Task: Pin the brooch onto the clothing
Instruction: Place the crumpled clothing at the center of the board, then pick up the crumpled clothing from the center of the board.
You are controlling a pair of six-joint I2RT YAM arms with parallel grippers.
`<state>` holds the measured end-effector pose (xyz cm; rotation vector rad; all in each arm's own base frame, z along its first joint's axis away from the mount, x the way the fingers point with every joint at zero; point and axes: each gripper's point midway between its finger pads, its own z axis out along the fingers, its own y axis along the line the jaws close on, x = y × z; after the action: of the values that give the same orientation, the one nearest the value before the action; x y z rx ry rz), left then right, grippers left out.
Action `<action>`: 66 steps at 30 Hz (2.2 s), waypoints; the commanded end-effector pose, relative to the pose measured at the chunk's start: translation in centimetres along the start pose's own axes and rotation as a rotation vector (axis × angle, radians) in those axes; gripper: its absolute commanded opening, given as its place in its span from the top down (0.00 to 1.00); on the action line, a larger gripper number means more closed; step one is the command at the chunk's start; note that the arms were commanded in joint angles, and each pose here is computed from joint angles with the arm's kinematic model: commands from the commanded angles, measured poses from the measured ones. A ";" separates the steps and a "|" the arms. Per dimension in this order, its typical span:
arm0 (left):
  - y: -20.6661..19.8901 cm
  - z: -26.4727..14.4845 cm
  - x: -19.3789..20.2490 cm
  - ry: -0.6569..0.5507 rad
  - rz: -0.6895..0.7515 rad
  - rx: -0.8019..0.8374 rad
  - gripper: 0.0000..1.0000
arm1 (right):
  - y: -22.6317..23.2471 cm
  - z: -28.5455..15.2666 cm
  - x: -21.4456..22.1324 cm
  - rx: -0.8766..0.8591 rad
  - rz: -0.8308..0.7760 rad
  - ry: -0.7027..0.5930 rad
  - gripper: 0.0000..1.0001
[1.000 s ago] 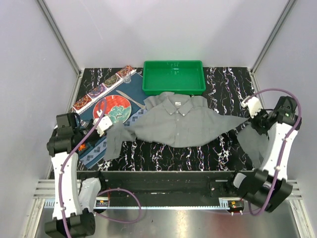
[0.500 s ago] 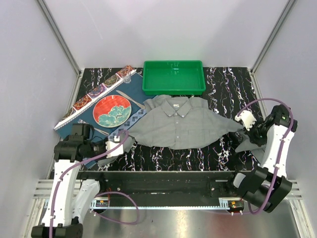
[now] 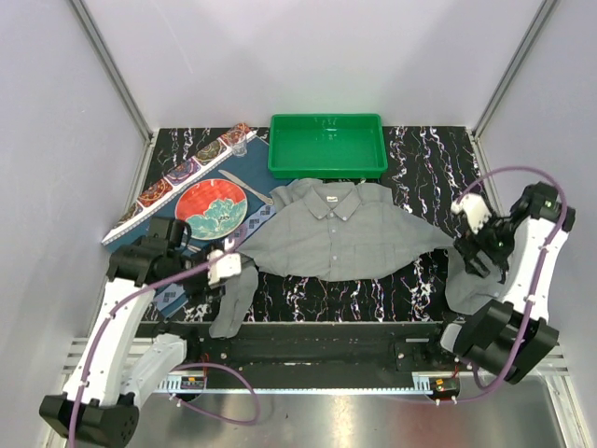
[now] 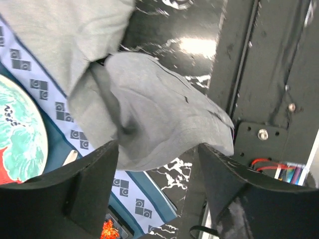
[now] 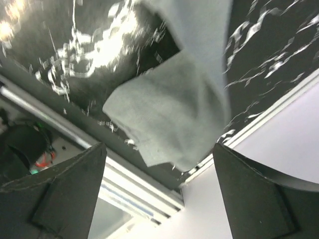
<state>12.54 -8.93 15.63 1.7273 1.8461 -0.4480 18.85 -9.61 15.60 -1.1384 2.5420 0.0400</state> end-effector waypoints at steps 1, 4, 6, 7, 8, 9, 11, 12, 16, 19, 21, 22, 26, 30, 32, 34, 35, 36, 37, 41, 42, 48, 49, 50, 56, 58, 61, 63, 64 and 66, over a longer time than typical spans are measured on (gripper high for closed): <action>6.5 -1.3 -5.2 -0.161 -0.189 -0.139 0.25 | -1.4 -3.6 -7.8 -0.028 0.134 -0.246 0.05; 11.8 -0.6 -7.8 -0.248 -0.317 -0.163 0.16 | -2.8 -2.1 -12.8 -0.082 0.148 -0.281 0.00; 15.8 -0.8 -9.6 -0.301 -0.379 -0.208 0.15 | -3.1 -0.3 -16.1 -0.133 0.181 -0.292 0.00; 17.3 0.9 -9.2 -0.286 -0.428 -0.170 0.16 | -4.7 -0.3 -18.0 -0.096 0.164 -0.326 0.00; 18.7 0.7 -10.2 -0.313 -0.420 -0.176 0.18 | -5.3 1.7 -18.6 -0.138 0.197 -0.299 0.02; 19.4 1.5 -10.6 -0.312 -0.430 -0.170 0.18 | -5.4 2.5 -19.9 -0.157 0.179 -0.300 0.03; 21.9 4.0 -9.5 -0.273 -0.500 -0.185 0.20 | -6.8 4.9 -21.5 -0.195 0.224 -0.288 0.06; 22.4 5.1 -9.0 -0.257 -0.522 -0.175 0.21 | -6.7 5.8 -22.4 -0.224 0.224 -0.290 0.07; 25.0 8.7 -7.5 -0.210 -0.588 -0.163 0.22 | -7.5 10.9 -24.2 -0.289 0.262 -0.238 0.10; 25.9 11.1 -6.8 -0.175 -0.639 -0.128 0.23 | -7.6 14.1 -24.8 -0.299 0.256 -0.197 0.10; 25.8 12.6 -6.5 -0.149 -0.639 -0.110 0.22 | -7.7 15.5 -24.9 -0.299 0.252 -0.180 0.10; 25.8 13.0 -6.3 -0.134 -0.632 -0.110 0.22 | -7.8 16.6 -24.8 -0.308 0.256 -0.164 0.10; 25.8 14.7 -5.4 -0.091 -0.649 -0.097 0.21 | -7.8 19.2 -24.5 -0.317 0.256 -0.122 0.10; 25.8 15.8 -4.7 -0.063 -0.660 -0.096 0.19 | -7.9 20.9 -23.8 -0.326 0.265 -0.089 0.12; 25.8 16.5 -4.2 -0.041 -0.667 -0.097 0.18 | -7.4 21.2 -23.4 -0.343 0.260 -0.077 0.17; 25.8 16.9 -4.0 -0.025 -0.663 -0.096 0.17 | -6.6 21.0 -22.9 -0.366 0.252 -0.072 0.19; 25.5 17.3 -4.1 -0.023 -0.656 -0.088 0.17 | -6.3 21.0 -22.7 -0.375 0.251 -0.070 0.23; 25.4 17.5 -4.2 -0.023 -0.653 -0.079 0.17 | -5.8 21.2 -22.3 -0.387 0.252 -0.066 0.25; 25.1 17.7 -4.2 -0.020 -0.651 -0.067 0.17 | -5.8 21.1 -22.3 -0.384 0.250 -0.067 0.26; 23.9 18.9 -3.8 0.009 -0.659 -0.026 0.21 | -5.5 21.6 -21.8 -0.392 0.256 -0.052 0.35; 23.8 19.1 -3.6 0.015 -0.663 -0.020 0.22 | -5.4 21.8 -21.7 -0.397 0.260 -0.047 0.37; 23.1 19.6 -3.1 0.027 -0.673 -0.002 0.44 | -4.9 20.7 -22.1 -0.422 0.245 -0.068 0.72; 23.2 19.4 -3.2 0.026 -0.673 -0.005 0.50 | -4.8 20.4 -22.2 -0.427 0.243 -0.072 0.79; 23.1 19.4 -3.2 0.026 -0.671 -0.003 0.55 | -4.5 20.1 -22.1 -0.440 0.243 -0.070 0.86; 22.8 17.7 -4.8 -0.027 -0.636 -0.009 0.93 | -4.3 16.8 -22.9 -0.408 0.214 -0.121 1.00; 22.7 16.6 -5.8 -0.062 -0.622 -0.022 1.00 | -4.5 15.2 -23.6 -0.380 0.208 -0.151 1.00; 22.7 14.5 -7.4 -0.108 -0.595 -0.060 1.00 | -5.2 12.8 -24.6 -0.315 0.209 -0.201 1.00; 22.9 13.1 -8.2 -0.131 -0.579 -0.099 1.00 | -5.5 10.3 -25.4 -0.265 0.201 -0.250 1.00; 23.0 11.4 -9.3 -0.161 -0.555 -0.129 1.00 | -6.0 9.5 -25.9 -0.233 0.196 -0.278 1.00; 23.4 9.5 -10.3 -0.183 -0.527 -0.184 1.00 | -6.2 6.6 -26.7 -0.173 0.190 -0.337 1.00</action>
<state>36.52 -20.08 10.35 1.0716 2.3148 -0.6641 41.30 6.28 11.60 -0.9047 2.5483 0.5805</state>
